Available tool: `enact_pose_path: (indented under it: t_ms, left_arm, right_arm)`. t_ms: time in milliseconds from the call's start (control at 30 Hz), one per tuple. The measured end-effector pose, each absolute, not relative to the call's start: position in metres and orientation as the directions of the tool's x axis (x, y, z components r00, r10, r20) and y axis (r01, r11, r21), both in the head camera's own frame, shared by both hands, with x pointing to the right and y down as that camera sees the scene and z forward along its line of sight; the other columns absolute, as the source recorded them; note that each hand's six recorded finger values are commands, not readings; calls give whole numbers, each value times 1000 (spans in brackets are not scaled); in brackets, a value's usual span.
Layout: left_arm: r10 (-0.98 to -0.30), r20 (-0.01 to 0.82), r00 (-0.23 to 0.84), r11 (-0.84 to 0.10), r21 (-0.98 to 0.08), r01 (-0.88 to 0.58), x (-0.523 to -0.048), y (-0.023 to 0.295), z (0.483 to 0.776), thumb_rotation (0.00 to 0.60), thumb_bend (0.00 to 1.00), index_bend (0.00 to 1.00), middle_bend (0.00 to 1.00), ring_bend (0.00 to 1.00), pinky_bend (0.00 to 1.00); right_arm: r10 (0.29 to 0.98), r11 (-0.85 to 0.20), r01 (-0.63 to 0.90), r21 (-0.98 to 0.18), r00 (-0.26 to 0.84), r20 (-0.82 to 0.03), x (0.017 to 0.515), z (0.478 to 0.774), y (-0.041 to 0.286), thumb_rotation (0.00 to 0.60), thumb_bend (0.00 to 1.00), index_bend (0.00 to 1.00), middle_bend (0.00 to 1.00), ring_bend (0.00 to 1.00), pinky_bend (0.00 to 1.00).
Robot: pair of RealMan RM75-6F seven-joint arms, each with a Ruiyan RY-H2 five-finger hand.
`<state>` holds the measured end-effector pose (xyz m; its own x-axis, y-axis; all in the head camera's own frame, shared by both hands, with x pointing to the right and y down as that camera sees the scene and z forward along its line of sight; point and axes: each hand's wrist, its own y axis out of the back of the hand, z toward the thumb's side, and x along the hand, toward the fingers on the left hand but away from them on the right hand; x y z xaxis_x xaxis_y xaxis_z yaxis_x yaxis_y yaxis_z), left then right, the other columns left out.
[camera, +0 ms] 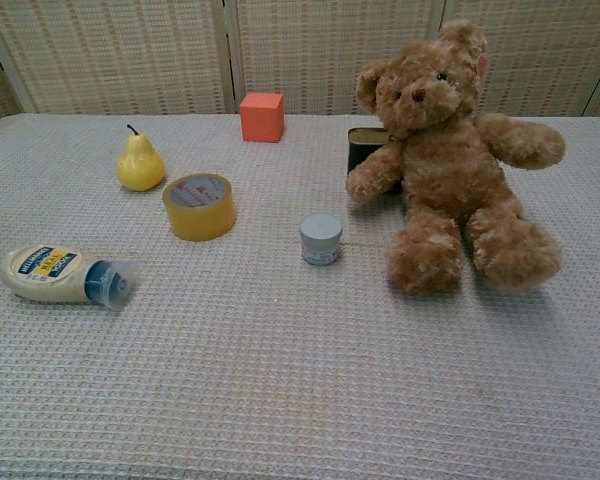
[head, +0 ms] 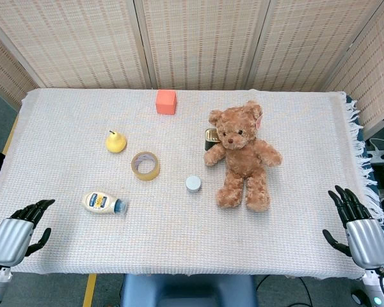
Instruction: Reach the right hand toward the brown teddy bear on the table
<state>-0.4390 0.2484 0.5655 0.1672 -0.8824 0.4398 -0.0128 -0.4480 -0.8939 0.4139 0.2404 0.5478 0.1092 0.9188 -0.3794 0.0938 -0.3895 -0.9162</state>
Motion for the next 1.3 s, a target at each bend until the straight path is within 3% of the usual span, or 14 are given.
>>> enact_pose_path:
  t_ms: [300,467,567,900,1300]
  left_arm:
    - [-880,445,165,-454,-891,-17,-439,250,564,600,418,166,208,251,422]
    - [-877,448,174,-458,-889,-14,-438,250,565,600,419,170,215,251,422]
    - [-871,461,168,-470,-883,-17,-439,250,567,600,419,175,219,251,423]
    - [-881,437,181,-451,-892,-39,-438,251,560,600,420,204,246,251,423]
    - [-868,467,170,-480,-876,-42,-440,250,565,600,420,213,256,252,424]
  right_arm:
    - [897,-436,98,-895,132,-423,410,554,241,600,139,0,2,0,231]
    - [906,-408,112,-906,175,-387,403,559,235,600,138,0,52,0,236]
    - [917,-377,123,-918,191,-351,399,566,228,600,140,31,138,10,248]
    - [953,-248,141,-958,212,-215,379,591,170,600,142,249,325,174,306]
    - [956,-193,40,-980,232,-179,355,637,120,600,142,289,340,191,306]
